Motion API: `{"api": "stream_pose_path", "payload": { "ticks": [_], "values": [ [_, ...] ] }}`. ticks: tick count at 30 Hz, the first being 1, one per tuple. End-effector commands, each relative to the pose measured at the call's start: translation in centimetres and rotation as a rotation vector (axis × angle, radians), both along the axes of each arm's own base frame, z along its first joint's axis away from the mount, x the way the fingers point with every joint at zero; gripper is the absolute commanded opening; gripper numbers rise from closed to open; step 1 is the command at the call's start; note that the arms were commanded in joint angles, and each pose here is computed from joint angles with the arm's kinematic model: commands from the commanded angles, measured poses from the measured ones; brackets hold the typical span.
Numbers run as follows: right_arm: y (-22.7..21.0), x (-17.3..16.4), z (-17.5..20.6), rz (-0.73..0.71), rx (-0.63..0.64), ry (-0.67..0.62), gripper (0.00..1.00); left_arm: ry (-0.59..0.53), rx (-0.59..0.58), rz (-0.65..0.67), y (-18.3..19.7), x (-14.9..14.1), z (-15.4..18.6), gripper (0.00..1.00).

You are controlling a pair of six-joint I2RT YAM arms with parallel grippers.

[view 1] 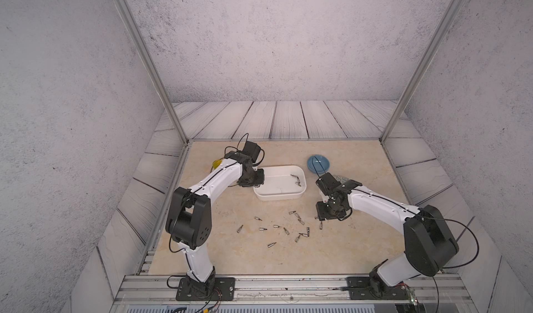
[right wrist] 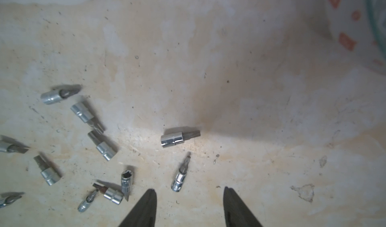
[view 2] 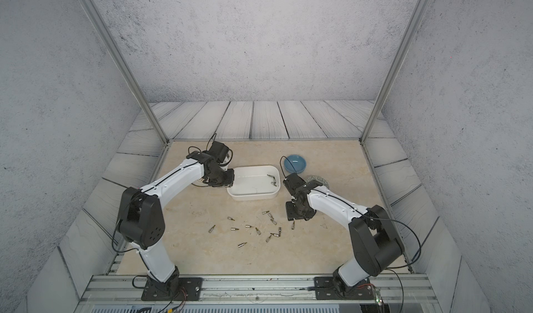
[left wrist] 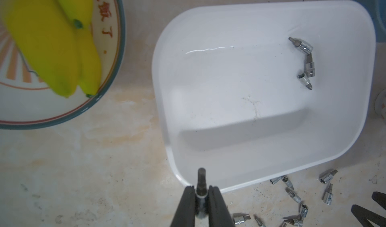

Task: Put the bit on the desktop into the storage box
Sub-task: Place the screwdriver bit in the storage box.

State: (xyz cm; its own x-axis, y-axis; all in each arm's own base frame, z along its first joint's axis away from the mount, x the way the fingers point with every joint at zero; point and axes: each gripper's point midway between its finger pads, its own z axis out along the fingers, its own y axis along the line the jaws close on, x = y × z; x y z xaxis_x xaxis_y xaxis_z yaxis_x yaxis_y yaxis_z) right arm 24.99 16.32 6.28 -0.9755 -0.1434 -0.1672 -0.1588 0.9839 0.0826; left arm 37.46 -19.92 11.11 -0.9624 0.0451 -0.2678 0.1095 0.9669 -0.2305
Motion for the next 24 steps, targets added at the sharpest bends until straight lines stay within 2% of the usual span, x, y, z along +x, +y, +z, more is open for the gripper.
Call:
{"api": "stream_pose_path", "payload": {
  "ticks": [1,15,24],
  "values": [
    [0.3,-0.2,-0.3,-0.014,0.011,0.003,0.56,-0.020,-0.046,-0.043,-2.4,1.2,0.3,0.00],
    [0.9,-0.2,-2.2,-0.038,0.044,0.002,0.55,-0.005,0.019,-0.073,-6.1,4.2,-4.5,0.00],
    [1.0,-0.5,-3.4,-0.039,0.035,0.020,0.51,0.027,0.037,-0.081,-7.1,4.6,-7.7,0.00]
  ]
}}
